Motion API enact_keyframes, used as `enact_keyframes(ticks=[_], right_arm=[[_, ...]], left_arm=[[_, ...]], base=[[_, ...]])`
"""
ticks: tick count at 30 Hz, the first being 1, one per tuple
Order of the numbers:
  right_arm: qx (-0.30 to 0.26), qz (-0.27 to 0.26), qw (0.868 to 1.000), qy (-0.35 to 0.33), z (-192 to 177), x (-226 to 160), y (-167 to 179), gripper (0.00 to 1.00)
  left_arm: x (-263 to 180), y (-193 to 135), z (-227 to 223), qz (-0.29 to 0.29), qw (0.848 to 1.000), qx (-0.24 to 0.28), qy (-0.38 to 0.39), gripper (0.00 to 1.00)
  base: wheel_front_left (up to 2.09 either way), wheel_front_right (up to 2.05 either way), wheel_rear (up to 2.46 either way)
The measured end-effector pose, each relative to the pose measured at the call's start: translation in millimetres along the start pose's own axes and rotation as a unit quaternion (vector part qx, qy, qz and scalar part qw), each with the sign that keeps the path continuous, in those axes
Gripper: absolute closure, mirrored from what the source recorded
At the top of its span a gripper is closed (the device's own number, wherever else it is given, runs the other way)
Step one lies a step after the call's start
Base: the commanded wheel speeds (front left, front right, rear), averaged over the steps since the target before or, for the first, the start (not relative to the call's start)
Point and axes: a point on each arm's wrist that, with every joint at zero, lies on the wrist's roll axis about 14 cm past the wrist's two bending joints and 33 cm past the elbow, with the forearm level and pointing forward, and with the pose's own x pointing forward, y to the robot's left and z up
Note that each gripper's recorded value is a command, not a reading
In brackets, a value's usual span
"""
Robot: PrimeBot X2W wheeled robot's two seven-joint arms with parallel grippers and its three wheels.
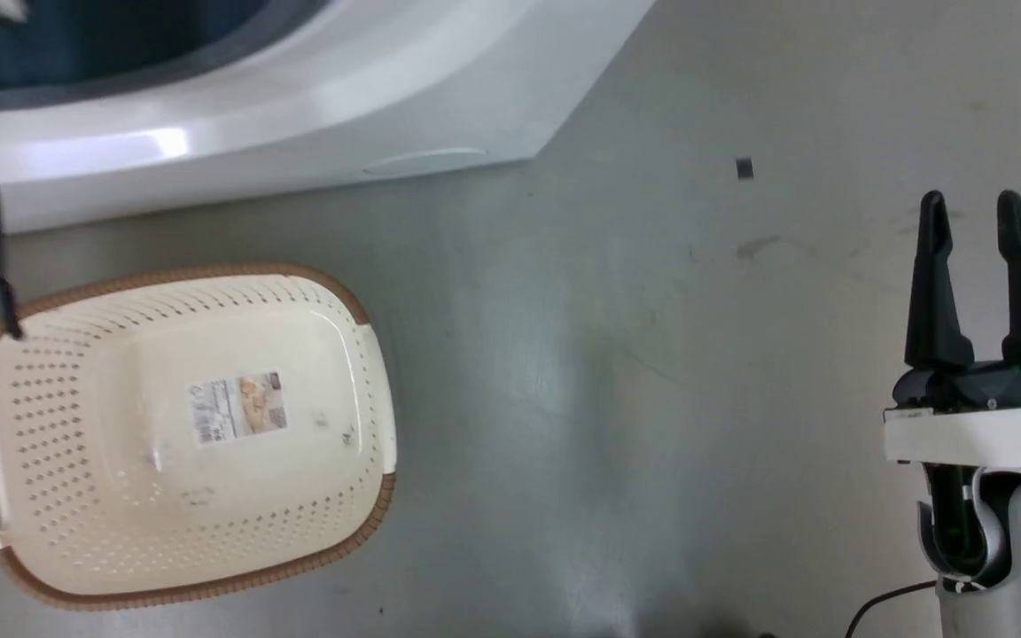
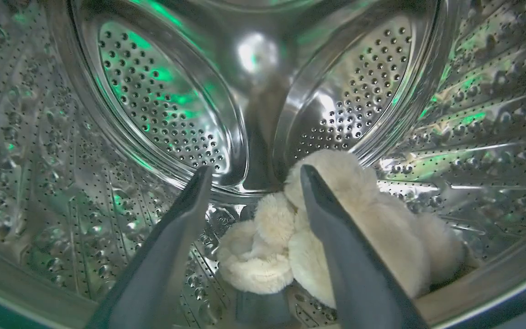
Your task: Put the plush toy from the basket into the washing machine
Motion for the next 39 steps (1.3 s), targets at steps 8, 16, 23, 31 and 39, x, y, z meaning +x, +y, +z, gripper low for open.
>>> enact_keyframes(ticks=[8, 16, 23, 31, 39], right_arm=[[-0.002, 0.025, 0.999, -0.027, 26.6, -12.0, 17.7, 0.00], [-0.002, 0.060, 0.996, -0.062, 57.2, -26.3, 42.1, 0.00], [-0.004, 0.089, 0.992, -0.087, 78.6, -42.3, 62.1, 0.00], [-0.021, 0.117, 0.986, -0.113, 99.9, -65.5, 79.2, 0.00], [-0.025, 0.133, 0.981, -0.139, 118.8, -88.3, 87.0, 0.00]], left_arm=[[-45.6, 6.9, 32.1, 0.011, 1.000, -0.025, -0.013, 0.00], [-107.3, 26.3, 71.5, 0.038, 0.998, -0.042, -0.040, 0.00], [-159.2, 32.6, 92.0, 0.039, 0.997, -0.053, -0.051, 0.00], [-223.6, 37.2, 101.2, 0.056, 0.995, -0.062, -0.046, 0.00], [-285.1, 44.1, 100.5, 0.068, 0.996, -0.051, -0.034, 0.00]], base=[[0.00, 0.00, 0.00], [0.00, 0.00, 0.00], [0.00, 0.00, 0.00], [0.00, 0.00, 0.00], [0.00, 0.00, 0.00]])
